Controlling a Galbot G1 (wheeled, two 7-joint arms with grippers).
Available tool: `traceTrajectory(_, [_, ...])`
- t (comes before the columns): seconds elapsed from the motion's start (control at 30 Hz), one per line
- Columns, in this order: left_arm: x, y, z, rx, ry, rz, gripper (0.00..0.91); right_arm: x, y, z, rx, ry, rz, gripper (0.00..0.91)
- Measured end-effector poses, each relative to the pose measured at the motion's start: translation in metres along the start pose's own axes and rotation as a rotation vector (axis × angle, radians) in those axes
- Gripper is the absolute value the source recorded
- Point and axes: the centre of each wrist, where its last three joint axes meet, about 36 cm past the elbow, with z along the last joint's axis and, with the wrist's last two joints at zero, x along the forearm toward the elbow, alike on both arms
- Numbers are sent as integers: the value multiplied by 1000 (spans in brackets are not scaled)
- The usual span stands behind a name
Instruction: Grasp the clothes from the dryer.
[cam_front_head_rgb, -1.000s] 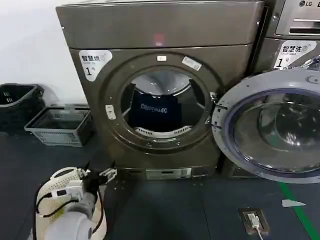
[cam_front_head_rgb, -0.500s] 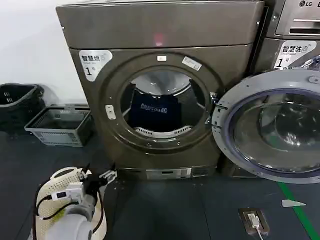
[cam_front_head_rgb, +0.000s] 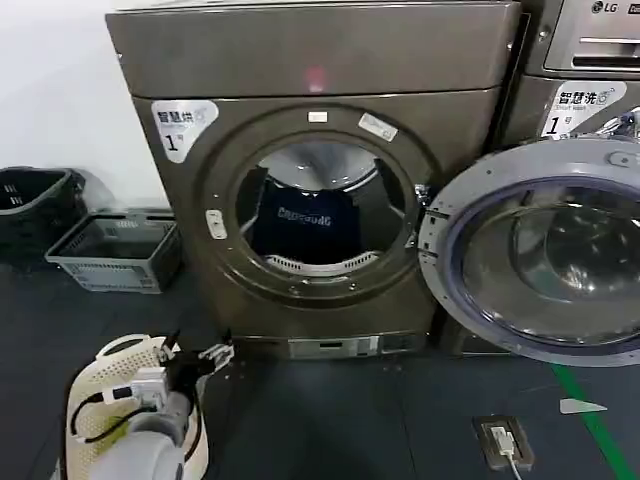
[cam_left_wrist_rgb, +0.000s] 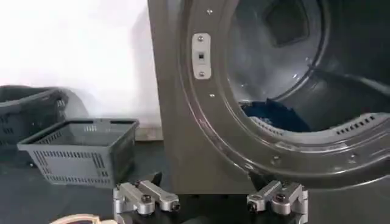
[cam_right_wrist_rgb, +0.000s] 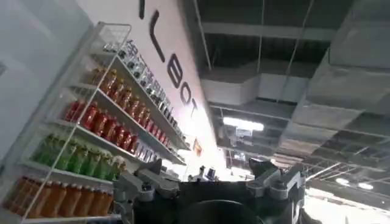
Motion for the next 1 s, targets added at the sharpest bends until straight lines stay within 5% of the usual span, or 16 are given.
traceTrajectory(1.0, [2, 0, 2, 8, 8, 15, 907, -1, -2, 1, -12, 0, 7, 907])
